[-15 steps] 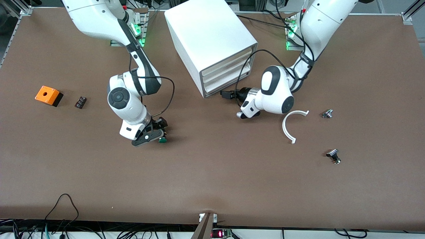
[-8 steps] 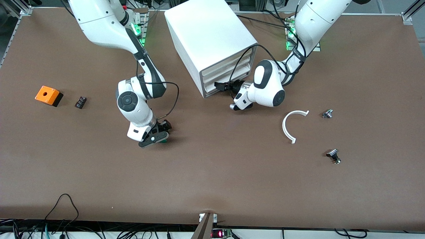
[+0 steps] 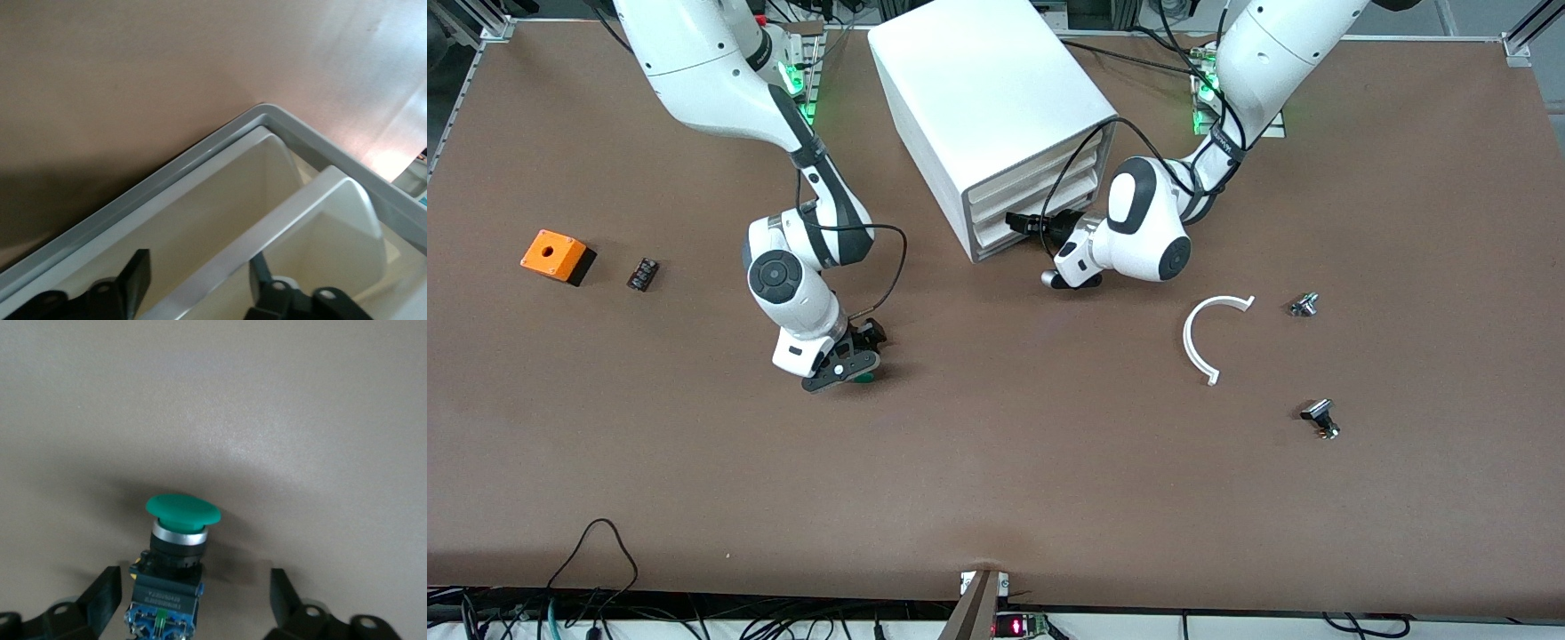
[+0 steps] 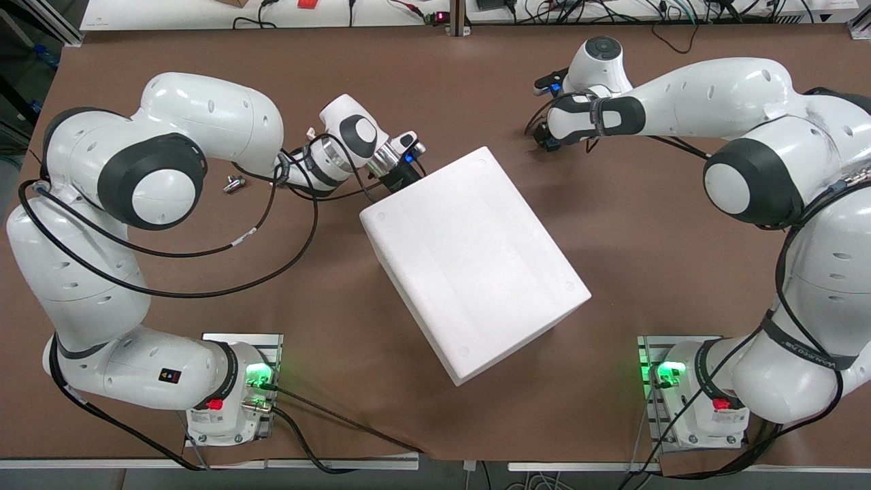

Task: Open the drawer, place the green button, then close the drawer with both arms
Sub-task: 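Pull the drawer open with the left gripper while the right gripper lifts the button, then release the drawer with the left gripper while the right gripper carries the button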

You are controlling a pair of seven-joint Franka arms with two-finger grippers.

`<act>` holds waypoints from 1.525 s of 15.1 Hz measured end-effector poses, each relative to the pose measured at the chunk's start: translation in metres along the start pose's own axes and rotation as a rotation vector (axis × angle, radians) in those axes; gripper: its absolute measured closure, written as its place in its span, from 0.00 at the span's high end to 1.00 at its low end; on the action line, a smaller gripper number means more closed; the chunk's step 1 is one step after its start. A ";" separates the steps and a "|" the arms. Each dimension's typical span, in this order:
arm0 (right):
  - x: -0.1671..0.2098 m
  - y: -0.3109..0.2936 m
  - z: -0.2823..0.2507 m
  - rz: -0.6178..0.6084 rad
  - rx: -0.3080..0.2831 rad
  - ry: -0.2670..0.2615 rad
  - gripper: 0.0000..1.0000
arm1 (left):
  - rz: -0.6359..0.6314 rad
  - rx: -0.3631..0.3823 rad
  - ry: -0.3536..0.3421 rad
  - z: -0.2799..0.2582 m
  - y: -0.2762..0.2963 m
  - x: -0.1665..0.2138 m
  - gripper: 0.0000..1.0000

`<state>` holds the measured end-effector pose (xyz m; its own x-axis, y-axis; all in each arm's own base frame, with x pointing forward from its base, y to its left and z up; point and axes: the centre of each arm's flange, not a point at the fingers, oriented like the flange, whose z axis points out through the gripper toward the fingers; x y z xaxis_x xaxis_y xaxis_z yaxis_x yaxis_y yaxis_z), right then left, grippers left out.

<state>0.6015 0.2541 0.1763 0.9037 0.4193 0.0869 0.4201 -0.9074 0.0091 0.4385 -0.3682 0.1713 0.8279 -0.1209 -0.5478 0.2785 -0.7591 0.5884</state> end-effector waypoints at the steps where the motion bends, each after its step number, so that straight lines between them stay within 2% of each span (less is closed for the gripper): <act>1: -0.001 0.000 0.001 0.000 -0.001 0.008 0.97 | 0.018 -0.004 0.008 -0.005 -0.002 0.003 0.58; 2: -0.003 0.000 0.003 0.000 -0.003 0.018 0.90 | 0.033 -0.009 0.023 -0.013 -0.006 0.008 0.56; 5: -0.003 0.000 0.001 0.000 -0.003 0.033 0.59 | 0.044 -0.038 0.110 -0.064 -0.026 0.037 0.53; 7: -0.002 0.000 -0.001 0.000 -0.003 0.037 0.41 | 0.048 -0.054 0.158 -0.096 -0.036 0.052 0.45; 10: -0.001 -0.001 -0.004 -0.001 -0.003 0.048 0.41 | 0.075 -0.064 0.189 -0.115 -0.033 0.060 0.29; 11: 0.001 -0.001 -0.008 -0.001 -0.003 0.058 0.41 | 0.079 -0.065 0.191 -0.116 -0.031 0.060 0.29; 12: 0.004 -0.001 -0.015 -0.001 -0.003 0.071 0.41 | 0.081 -0.062 0.193 -0.116 -0.031 0.061 0.31; 14: 0.013 0.000 -0.038 -0.002 -0.003 0.112 0.41 | 0.080 -0.037 0.213 -0.122 -0.039 0.065 0.44; 16: 0.025 0.001 -0.068 -0.003 -0.003 0.164 0.41 | 0.077 -0.028 0.252 -0.134 -0.044 0.070 0.65; 20: 0.050 -0.004 -0.115 -0.029 -0.006 0.249 0.41 | 0.120 0.009 0.428 -0.204 -0.035 0.071 0.99; 23: 0.079 -0.034 -0.166 -0.119 -0.019 0.239 0.41 | 0.139 -0.001 0.566 -0.278 -0.029 0.054 1.00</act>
<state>0.6445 0.3135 0.3481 0.8020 0.5064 0.3168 0.5184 -0.8535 0.0522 0.6105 -0.1751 0.2897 0.9880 0.1411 -0.0622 0.1484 -0.7600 0.6327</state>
